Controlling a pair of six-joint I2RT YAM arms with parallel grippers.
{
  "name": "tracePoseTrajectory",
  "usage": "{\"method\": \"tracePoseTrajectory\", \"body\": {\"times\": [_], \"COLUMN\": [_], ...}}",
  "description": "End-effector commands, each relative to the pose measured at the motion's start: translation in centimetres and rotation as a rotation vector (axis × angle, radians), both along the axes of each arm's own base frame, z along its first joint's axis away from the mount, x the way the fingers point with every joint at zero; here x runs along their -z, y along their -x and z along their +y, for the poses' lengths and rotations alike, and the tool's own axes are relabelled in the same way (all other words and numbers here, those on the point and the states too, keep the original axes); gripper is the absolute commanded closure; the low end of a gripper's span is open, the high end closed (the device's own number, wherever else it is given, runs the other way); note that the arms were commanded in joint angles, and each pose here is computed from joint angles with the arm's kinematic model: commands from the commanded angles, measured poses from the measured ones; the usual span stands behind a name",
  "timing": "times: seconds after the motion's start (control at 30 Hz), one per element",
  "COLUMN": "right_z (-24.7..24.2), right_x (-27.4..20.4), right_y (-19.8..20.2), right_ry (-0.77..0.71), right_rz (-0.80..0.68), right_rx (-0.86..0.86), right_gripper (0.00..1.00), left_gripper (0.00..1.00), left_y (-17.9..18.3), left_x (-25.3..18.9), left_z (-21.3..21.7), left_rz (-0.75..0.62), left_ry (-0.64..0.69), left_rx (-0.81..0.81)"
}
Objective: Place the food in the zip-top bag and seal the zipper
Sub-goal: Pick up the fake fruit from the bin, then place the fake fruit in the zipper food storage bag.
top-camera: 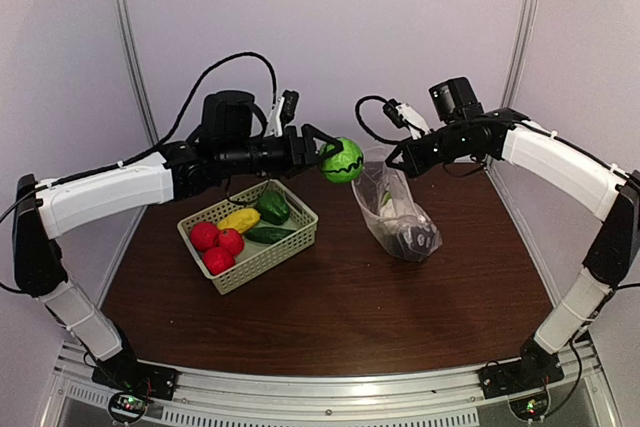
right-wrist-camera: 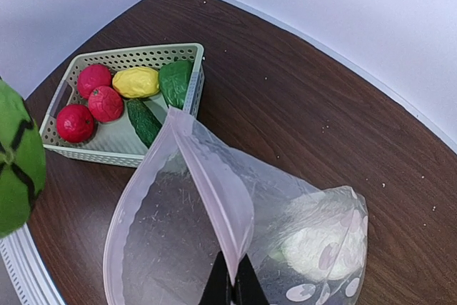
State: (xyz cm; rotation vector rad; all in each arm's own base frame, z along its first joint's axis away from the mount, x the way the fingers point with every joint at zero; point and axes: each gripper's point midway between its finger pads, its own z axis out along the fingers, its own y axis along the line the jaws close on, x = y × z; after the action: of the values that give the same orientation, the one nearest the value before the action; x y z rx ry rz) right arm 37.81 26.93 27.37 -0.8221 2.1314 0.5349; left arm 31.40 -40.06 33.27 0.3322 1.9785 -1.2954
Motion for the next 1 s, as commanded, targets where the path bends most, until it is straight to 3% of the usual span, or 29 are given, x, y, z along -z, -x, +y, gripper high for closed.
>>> {"method": "tracePoseTrajectory", "body": {"times": [0.0,0.33,0.6,0.73,0.97], "right_z": [0.6,1.8,2.1,2.1,1.4], "right_x": [-0.7,-3.3,-2.7,-3.4,-4.4], "right_y": [-0.9,-0.7,-0.6,-0.6,-0.8], "right_ry": [-0.036,-0.143,-0.147,-0.16,-0.131], "right_rz": [0.022,0.038,0.056,0.045,-0.008], "right_rx": [0.042,0.031,0.023,0.023,0.037], "right_gripper": [1.0,1.0,1.0,1.0,1.0], "left_gripper": [0.61,0.62,0.61,0.61,0.59], "left_y": [-2.0,-3.8,-4.8,-5.6,-5.3], "left_x": [-1.0,2.3,2.7,4.9,6.7], "left_z": [-2.0,-4.9,-6.6,-6.9,-7.8], "left_rz": [0.034,0.09,0.085,0.119,0.15], "left_ry": [0.134,0.118,0.058,-0.025,-0.05], "left_rx": [-0.064,-0.111,-0.151,-0.184,-0.168]}}
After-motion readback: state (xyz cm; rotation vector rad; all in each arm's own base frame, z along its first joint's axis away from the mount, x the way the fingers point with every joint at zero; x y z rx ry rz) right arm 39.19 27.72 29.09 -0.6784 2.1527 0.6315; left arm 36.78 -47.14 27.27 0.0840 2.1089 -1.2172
